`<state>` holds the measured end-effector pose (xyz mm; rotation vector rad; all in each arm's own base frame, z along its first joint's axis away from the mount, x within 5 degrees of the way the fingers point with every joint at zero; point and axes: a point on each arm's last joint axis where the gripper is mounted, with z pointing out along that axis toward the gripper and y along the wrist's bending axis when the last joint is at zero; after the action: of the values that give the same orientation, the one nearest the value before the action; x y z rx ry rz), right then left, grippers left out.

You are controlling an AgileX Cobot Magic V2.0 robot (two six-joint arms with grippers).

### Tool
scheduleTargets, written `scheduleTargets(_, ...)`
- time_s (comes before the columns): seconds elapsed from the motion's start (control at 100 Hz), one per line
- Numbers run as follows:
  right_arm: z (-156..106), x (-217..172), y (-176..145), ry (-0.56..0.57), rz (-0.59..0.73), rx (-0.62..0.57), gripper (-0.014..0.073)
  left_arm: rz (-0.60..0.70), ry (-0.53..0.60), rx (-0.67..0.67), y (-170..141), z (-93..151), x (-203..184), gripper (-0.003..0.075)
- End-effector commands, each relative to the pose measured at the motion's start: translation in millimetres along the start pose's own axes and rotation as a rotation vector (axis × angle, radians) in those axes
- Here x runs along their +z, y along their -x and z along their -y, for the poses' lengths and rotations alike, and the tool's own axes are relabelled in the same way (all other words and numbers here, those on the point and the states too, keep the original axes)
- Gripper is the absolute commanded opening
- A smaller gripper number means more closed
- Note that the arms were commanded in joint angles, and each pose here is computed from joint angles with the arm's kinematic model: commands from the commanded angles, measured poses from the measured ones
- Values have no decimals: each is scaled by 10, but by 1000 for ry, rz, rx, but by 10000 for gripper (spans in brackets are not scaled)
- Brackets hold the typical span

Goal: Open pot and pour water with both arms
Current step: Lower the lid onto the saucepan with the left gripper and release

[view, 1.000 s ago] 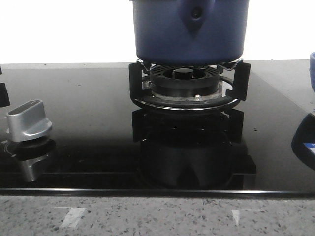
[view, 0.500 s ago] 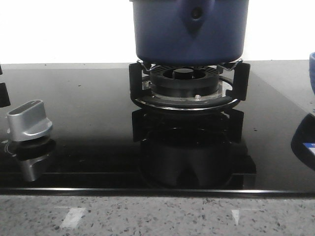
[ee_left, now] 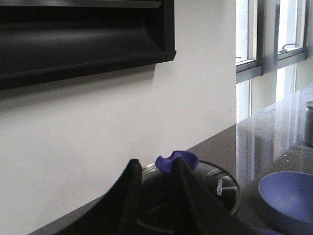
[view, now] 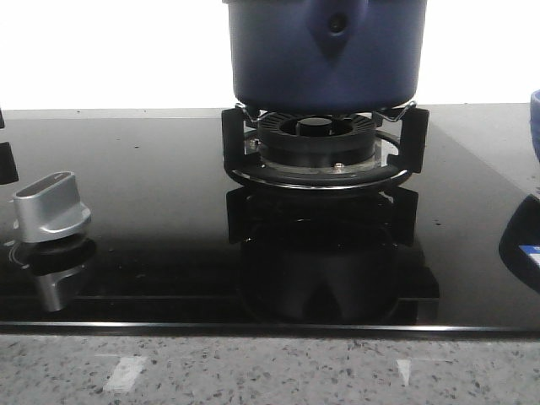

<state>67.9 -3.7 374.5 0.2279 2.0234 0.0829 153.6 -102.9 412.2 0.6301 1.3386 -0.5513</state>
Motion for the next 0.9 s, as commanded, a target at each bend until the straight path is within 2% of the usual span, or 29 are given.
scheduleTargets(0.0, -11, -75, 61, 31, 145, -24, -74, 50, 34, -45, 26, 61, -251, 87)
scheduleTargets(0.11, 1, -107, -47, 60, 202, -29, -74, 42, 104, -113, -130, 92, -482, 23)
scheduleTargets(0.18, 10, -121, -116, 76, 230, -32, -74, 51, 115, -110, -196, 134, -611, -21)
scheduleTargets(0.43, 50, -146, -336, 104, 286, -34, -74, 88, 115, -89, -356, 258, -912, -20)
scheduleTargets(0.89, 59, -126, -381, 97, 254, -34, -74, 87, 115, -91, -414, 277, -954, -20)
